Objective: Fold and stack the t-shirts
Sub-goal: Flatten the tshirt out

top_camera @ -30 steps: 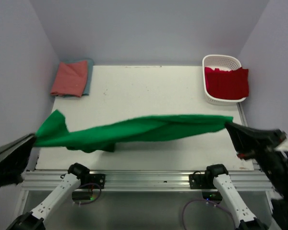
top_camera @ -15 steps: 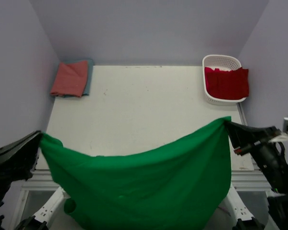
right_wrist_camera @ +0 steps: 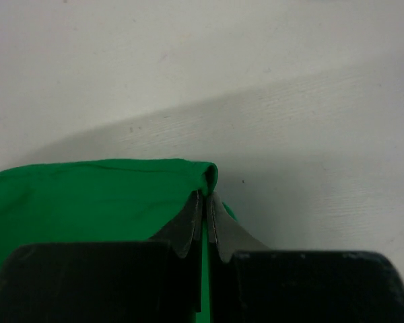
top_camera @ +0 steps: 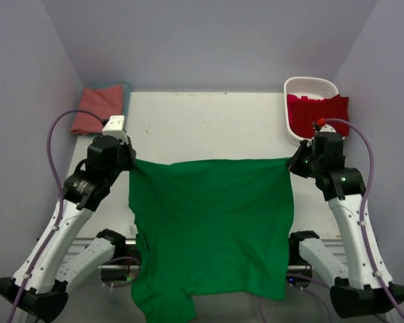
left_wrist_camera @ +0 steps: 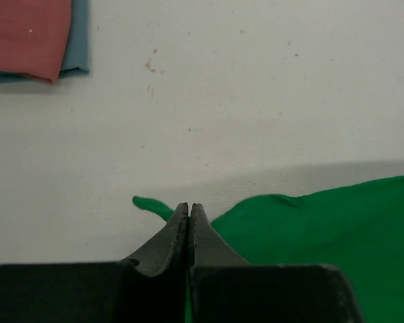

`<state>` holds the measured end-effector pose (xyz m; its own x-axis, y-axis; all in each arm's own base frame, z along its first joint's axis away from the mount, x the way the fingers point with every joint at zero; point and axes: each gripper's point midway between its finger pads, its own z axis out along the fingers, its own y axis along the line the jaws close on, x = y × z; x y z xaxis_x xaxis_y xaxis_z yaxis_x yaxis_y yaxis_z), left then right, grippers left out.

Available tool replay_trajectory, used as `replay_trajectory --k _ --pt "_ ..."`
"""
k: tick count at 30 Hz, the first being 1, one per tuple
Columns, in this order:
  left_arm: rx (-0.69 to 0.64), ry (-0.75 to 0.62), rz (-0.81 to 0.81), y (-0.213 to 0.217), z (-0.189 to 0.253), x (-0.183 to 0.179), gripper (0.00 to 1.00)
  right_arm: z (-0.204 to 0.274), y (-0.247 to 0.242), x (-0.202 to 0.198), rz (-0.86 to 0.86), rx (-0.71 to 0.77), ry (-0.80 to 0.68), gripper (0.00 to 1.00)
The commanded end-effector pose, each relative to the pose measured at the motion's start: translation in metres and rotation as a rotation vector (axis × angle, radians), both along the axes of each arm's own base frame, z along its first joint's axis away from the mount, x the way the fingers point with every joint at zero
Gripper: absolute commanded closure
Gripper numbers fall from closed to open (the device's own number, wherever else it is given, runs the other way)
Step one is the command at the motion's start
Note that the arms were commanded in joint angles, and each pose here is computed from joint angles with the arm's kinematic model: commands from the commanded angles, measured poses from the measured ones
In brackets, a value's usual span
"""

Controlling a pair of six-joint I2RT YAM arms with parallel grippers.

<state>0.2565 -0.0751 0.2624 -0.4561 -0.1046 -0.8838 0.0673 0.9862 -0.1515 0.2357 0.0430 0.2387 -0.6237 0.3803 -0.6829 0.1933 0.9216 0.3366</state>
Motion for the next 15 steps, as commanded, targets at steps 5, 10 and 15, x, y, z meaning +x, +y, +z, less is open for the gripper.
replay_trajectory --k 5,10,15 --pt "0.107 0.020 0.170 0.012 -0.045 0.059 1.00 -0.067 -0.011 0.068 -0.072 -0.085 0.076 1.00" --pt "0.141 0.083 0.221 0.022 -0.064 0.078 1.00 -0.089 -0.012 0.098 -0.085 -0.129 0.105 1.00" --pt "0.125 0.106 0.224 0.021 -0.072 0.107 1.00 -0.083 -0.011 0.130 -0.087 -0.153 0.081 1.00"
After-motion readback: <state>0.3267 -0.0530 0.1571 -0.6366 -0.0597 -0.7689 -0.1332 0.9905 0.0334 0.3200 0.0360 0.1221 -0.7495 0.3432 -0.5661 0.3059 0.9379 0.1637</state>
